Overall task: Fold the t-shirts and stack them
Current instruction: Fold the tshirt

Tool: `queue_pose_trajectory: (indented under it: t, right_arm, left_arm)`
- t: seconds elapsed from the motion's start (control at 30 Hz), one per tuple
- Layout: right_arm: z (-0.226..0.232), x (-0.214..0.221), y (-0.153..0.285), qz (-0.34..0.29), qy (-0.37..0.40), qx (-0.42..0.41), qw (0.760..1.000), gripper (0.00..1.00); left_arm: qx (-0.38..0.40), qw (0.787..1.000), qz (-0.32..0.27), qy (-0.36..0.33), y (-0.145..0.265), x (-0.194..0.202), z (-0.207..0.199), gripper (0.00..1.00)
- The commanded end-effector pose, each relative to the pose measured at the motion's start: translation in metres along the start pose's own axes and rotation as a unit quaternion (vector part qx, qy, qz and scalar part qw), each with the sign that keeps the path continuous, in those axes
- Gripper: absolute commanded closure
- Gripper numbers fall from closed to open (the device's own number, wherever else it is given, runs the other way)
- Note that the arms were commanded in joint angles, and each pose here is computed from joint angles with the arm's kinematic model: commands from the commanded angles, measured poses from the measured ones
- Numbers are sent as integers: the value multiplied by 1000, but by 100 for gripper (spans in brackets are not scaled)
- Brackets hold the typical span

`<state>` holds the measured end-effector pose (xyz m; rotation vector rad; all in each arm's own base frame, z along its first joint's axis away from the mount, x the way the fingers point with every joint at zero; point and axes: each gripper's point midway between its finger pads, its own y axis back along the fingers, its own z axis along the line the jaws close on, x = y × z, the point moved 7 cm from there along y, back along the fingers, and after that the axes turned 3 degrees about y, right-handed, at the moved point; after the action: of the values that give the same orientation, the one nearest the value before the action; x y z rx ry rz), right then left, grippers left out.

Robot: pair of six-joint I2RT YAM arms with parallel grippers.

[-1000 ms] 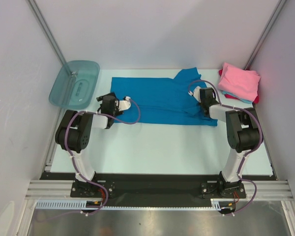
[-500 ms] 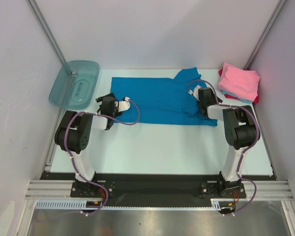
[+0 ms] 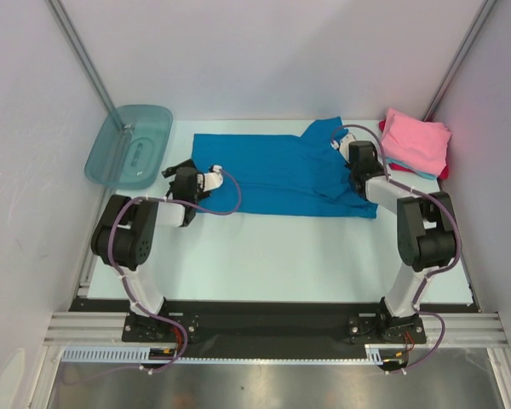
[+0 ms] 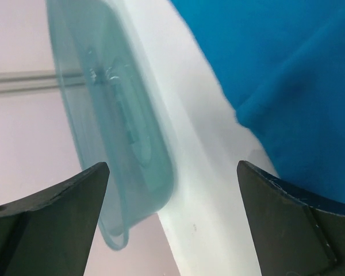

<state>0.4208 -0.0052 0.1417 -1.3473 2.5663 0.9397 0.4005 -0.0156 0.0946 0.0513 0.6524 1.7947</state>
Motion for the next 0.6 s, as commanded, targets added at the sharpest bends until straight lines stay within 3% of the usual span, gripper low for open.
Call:
queue_pose_trajectory:
  t: [0.0, 0.07, 0.13, 0.23, 0.37, 0.57]
  right_arm:
    - [-4, -12, 26, -32, -58, -83, 994, 73]
    - [2, -11, 32, -32, -60, -111, 992, 98]
    - [7, -8, 34, -30, -58, -123, 990, 100]
    - [15, -5, 35, -24, -52, -143, 988, 100]
    - [29, -5, 34, -15, -41, -189, 981, 100]
    - [51, -8, 34, -10, -18, -222, 975, 100]
  left_arm:
    - [-85, 994, -17, 68, 20, -12, 41, 0]
    - [-118, 989, -27, 88, 27, -16, 55, 0]
    - [-139, 983, -41, 108, 37, -20, 68, 0]
    - [-99, 986, -62, 119, 42, -30, 71, 0]
    - [0, 992, -79, 93, 43, -37, 45, 0]
    - [52, 995, -78, 25, 33, -33, -1, 0]
